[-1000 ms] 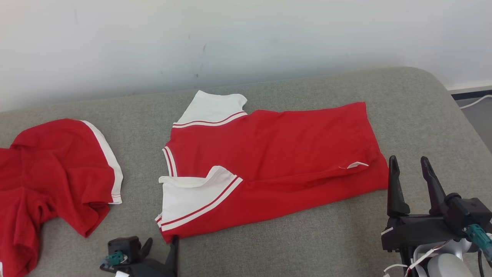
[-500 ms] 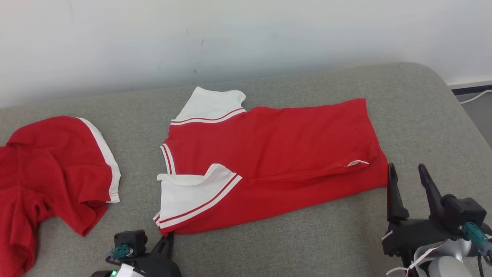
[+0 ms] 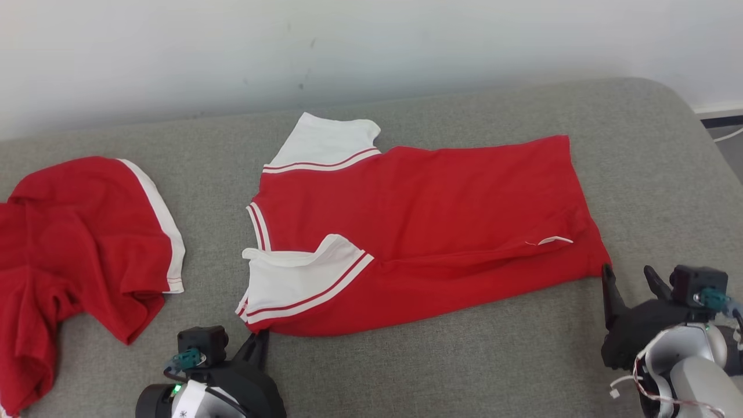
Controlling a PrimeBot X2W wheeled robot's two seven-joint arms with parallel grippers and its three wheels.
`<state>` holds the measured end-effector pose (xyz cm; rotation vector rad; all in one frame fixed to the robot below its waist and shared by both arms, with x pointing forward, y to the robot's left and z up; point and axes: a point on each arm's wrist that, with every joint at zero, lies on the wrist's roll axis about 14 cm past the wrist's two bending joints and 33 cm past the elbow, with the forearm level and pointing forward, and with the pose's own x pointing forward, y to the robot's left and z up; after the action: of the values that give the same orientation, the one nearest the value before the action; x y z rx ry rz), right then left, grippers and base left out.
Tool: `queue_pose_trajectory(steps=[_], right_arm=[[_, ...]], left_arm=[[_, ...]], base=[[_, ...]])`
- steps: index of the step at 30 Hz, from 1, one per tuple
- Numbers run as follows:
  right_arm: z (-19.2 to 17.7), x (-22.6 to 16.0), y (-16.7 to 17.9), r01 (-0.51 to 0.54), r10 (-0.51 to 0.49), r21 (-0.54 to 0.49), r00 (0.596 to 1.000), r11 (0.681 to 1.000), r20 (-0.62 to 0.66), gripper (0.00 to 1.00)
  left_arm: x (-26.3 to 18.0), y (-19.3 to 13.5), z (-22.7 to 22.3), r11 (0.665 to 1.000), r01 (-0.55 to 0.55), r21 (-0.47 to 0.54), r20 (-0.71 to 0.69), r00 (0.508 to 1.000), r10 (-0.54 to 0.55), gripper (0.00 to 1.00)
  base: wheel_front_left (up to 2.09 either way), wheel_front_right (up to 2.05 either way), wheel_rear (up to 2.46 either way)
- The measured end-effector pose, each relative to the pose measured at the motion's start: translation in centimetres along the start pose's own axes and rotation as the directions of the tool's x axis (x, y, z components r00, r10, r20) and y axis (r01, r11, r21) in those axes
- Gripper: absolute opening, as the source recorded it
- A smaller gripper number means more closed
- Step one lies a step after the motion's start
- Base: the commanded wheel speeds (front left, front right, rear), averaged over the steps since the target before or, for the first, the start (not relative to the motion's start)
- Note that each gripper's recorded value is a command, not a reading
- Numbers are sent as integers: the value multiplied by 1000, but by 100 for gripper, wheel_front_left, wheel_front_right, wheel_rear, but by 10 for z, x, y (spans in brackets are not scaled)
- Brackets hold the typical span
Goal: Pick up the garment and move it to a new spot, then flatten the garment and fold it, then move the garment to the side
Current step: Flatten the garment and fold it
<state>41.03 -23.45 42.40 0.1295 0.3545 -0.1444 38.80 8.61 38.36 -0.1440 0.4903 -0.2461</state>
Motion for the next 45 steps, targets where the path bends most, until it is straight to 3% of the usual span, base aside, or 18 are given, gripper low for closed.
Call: queue_pose_trajectory(steps=[11, 28, 29, 31, 38, 40, 45], right_arm=[[-27, 26, 0, 32, -24, 40, 986, 999, -166, 100], [-47, 39, 19, 28, -4, 90, 965, 996, -262, 100], [-47, 40, 19, 30, -5, 91, 965, 995, -263, 95], [-46, 41, 18, 37, -9, 102, 966, 994, -258, 0], [-43, 44, 18, 41, -14, 108, 971, 993, -240, 0], [-41, 43, 19, 28, -4, 107, 976, 994, -218, 0], [-46, 32, 16, 17, 3, 102, 981, 995, -193, 0]], left_arm=[[7, 4, 5, 1000, 5, 0, 11, 1000, -5, 0], [6, 8, 1, 1000, -4, -11, 13, 1000, 4, 0], [6, 8, 0, 1000, -4, -11, 15, 1000, 4, 0], [6, 8, -1, 1000, -3, -11, 14, 1000, 3, 0], [7, 8, -1, 1000, -2, -18, 16, 1000, 2, 0], [6, 10, 4, 996, 5, -90, 37, 999, -2, 0], [-2, 9, 10, 988, 30, -150, 76, 997, -19, 0]], base=[[0, 0, 0], [0, 0, 0], [0, 0, 0], [0, 0, 0], [0, 0, 0], [0, 0, 0], [0, 0, 0]])
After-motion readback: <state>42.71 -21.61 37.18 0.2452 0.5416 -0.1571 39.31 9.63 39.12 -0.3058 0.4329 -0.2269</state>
